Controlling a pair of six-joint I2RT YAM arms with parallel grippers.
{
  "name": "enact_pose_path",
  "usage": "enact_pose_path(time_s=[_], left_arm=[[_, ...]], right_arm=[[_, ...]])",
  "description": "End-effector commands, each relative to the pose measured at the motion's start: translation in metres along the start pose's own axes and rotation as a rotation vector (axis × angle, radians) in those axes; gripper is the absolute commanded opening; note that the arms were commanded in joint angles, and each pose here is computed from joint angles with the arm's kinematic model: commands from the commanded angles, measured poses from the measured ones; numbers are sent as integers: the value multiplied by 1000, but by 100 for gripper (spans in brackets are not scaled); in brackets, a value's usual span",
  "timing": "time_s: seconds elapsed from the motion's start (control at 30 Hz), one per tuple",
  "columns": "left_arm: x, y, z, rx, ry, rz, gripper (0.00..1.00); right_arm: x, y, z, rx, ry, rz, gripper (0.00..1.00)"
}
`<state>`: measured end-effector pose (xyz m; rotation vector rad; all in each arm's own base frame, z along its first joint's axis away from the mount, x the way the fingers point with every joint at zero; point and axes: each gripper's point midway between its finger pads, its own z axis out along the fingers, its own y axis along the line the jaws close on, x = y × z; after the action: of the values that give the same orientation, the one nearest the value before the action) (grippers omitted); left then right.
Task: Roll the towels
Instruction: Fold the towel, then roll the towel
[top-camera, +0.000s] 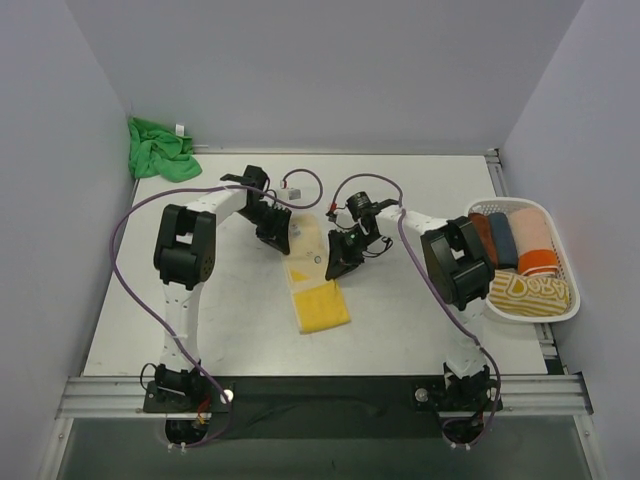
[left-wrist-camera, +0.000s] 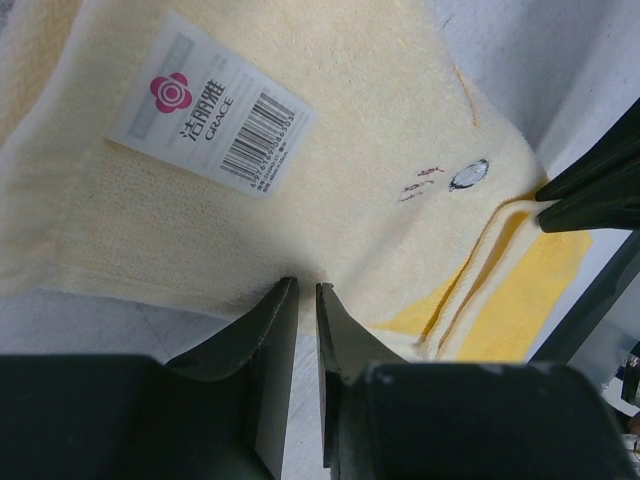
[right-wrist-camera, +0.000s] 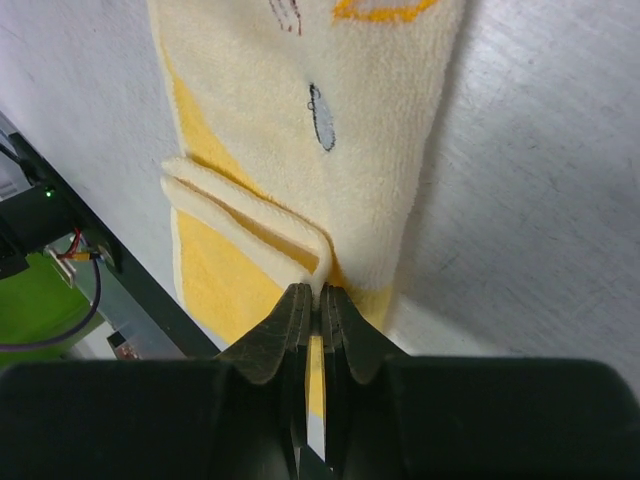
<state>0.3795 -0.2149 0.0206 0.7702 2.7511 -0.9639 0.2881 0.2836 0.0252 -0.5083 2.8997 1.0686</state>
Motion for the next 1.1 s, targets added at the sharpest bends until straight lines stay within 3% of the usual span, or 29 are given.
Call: enact_pose_path(time_s=[0.0, 0.37, 0.53, 0.67, 0.73, 0.77, 0.83, 0.87, 1.0, 1.03, 1.07], left_arm=[[20, 17, 6, -39, 61, -4, 25], [22, 19, 6, -49, 67, 18, 27], [7, 4, -18, -17, -2, 86, 45], [-5, -37, -76, -20, -146, 248, 57], [14, -48, -79, -60, -125, 353, 60], [12, -63, -95, -106, -172, 438, 61], [44, -62, -84, -191, -101, 533, 61], [45, -79, -85, -262, -113, 656, 61], [81, -111, -53, -354, -76, 858, 61], [92, -119, -43, -360, -52, 904, 61], [95, -129, -39, -371, -66, 950, 61]], right_arm=[[-6, 5, -16, -6, -38, -3, 0], [-4, -2, -10, -14, -33, 11, 0], [5, -12, -1, -2, -1, 59, 0], [21, -19, 12, -15, 46, 120, 0], [25, -22, 15, -13, 55, 150, 0], [25, -23, 16, -13, 53, 155, 0], [24, -22, 15, -15, 52, 177, 4], [22, -21, 14, -19, 48, 183, 6], [14, -11, 7, -40, 28, 198, 21], [12, -8, 5, -44, 20, 195, 32], [11, -6, 2, -46, 17, 194, 37]])
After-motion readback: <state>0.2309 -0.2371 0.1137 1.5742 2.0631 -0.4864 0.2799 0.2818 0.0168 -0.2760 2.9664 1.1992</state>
